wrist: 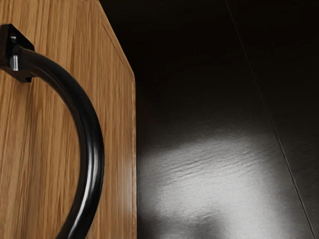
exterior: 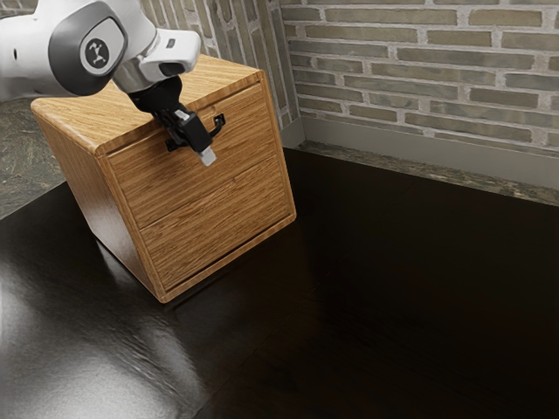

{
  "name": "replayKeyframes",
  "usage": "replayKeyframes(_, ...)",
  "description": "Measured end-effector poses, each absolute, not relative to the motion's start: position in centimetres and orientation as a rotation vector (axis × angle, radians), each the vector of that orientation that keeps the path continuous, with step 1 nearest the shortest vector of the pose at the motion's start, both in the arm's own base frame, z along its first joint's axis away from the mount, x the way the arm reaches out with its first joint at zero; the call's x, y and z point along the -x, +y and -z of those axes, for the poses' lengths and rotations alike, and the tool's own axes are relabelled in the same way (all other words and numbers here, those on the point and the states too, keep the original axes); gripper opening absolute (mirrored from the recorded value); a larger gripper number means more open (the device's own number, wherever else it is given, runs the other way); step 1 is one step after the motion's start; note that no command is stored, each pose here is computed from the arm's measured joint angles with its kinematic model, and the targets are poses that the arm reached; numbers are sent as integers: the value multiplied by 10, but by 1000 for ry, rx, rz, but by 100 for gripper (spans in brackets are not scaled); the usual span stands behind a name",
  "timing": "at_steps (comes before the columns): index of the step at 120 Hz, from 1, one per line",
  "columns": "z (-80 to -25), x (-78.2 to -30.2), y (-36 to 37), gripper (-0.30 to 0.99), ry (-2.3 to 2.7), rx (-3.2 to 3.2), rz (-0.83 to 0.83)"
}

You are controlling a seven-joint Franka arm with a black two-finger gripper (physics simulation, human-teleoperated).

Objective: Pull the drawer handle with one arm to open the drawer

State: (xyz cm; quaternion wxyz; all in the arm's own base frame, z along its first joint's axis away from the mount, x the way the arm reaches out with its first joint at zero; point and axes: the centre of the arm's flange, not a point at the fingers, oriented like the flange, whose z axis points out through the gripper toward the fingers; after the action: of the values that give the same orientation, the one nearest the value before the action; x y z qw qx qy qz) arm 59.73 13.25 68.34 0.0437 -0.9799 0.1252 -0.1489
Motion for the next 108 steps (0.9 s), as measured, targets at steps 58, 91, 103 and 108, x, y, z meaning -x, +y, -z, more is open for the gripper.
replayKeyframes(58, -686, -582, 53, 55, 562, 2992, 470)
replayKeyframes(91, -678, -572, -21, 56, 732, 2987, 456)
replayKeyframes(103, -686, -562, -36, 48, 763, 2981, 485)
replayKeyframes(108, -691, -557, -39, 47, 769, 2979, 499)
